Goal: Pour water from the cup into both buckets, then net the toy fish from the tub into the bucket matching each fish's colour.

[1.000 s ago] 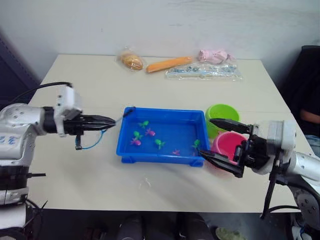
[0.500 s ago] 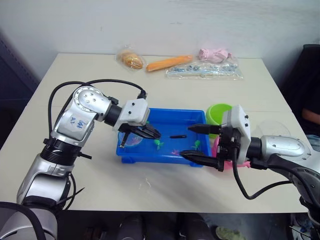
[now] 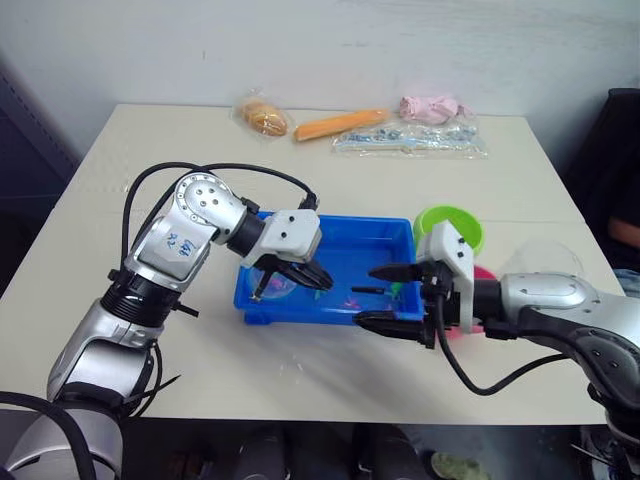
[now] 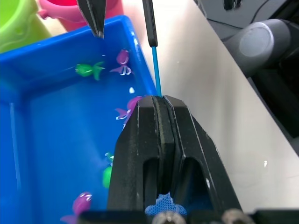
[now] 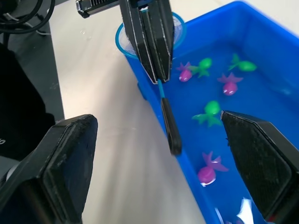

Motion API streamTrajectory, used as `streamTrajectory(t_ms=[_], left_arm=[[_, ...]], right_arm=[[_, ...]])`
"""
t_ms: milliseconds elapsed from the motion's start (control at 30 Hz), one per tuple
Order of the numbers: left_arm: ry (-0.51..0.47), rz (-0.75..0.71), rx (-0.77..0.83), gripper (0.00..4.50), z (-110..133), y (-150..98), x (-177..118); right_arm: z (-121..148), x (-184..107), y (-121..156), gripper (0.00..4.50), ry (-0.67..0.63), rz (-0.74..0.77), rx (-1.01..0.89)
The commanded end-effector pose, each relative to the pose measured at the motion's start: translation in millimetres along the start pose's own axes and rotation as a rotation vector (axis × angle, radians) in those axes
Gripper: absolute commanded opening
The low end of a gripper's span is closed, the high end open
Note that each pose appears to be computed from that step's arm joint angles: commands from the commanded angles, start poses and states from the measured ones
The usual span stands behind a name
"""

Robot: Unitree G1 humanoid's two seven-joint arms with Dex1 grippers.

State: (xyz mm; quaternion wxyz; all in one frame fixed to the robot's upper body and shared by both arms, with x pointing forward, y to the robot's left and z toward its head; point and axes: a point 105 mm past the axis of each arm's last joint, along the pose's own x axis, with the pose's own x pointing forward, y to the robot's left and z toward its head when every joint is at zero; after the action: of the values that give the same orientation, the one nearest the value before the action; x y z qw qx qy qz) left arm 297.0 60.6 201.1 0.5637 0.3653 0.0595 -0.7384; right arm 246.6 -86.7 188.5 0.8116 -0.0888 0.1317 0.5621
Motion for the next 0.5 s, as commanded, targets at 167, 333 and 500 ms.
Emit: streamTrajectory(t_ms=[167,333,500], left_arm=[[0.019,0.0,0.056,0.05,8.4,0.1,-0.5],[0.013,-0.001,0.045,0.0,8.1,-1.3,1.2],[-0.001,0.013,0.043,0.0,10.3,-0.7,2.2]], right_arm=[[9.2,3.0,-4.6,4.5,-0.011,-0.034,-0.02],[8.5,5.7,-5.2,2.07,-0.007,-0.037,-0.011],[4.6,7.6,-3.9,0.05,0.001,-0.031,0.007]])
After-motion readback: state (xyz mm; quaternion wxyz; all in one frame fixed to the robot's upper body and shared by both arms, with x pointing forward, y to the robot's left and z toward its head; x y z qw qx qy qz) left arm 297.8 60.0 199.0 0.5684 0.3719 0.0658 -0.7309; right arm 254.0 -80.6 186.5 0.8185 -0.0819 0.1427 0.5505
